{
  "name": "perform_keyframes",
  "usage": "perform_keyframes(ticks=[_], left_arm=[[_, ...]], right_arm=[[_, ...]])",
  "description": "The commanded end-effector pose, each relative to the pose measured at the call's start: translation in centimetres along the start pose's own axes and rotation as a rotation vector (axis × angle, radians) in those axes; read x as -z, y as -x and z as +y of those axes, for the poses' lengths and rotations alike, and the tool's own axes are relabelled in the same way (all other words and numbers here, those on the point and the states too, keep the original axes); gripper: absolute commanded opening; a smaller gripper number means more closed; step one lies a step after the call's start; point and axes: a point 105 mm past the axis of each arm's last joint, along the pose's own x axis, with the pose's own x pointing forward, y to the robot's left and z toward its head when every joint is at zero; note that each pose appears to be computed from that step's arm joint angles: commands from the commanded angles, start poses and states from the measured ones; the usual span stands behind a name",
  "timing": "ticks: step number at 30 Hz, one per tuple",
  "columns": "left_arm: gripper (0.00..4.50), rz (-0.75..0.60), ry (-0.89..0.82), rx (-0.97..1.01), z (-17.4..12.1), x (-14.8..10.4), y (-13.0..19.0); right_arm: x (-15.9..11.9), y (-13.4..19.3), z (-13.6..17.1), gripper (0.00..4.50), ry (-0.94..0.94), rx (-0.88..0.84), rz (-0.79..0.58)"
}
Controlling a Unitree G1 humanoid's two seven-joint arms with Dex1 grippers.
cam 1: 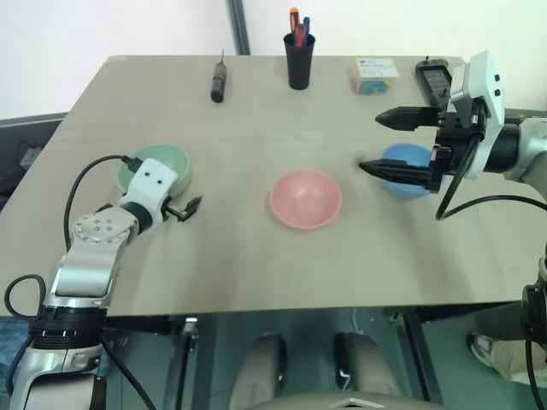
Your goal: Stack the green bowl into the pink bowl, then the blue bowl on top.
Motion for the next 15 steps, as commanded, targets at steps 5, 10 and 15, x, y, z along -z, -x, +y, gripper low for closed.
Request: perform_keyframes(ticks=[5, 10, 15], left_arm=[[3.88, -0.007, -0.052, -0.008, 1.1, -0.4, -0.9], [1.5, -0.006, -0.057, 0.0, 1.4, -0.7, -1.3], [0.03, -0.035, -0.083, 0.023, 1.3, -1.9, -1.8]], right_arm=[[-0.8, 0.3, 0.5, 4.5, 0.042, 0.036, -0.02], [-0.6, 0.4, 0.6, 4.5, 0.043, 0.043, -0.01], [-0.6, 0.6, 0.6, 4.5, 0.041, 0.046, -0.008]])
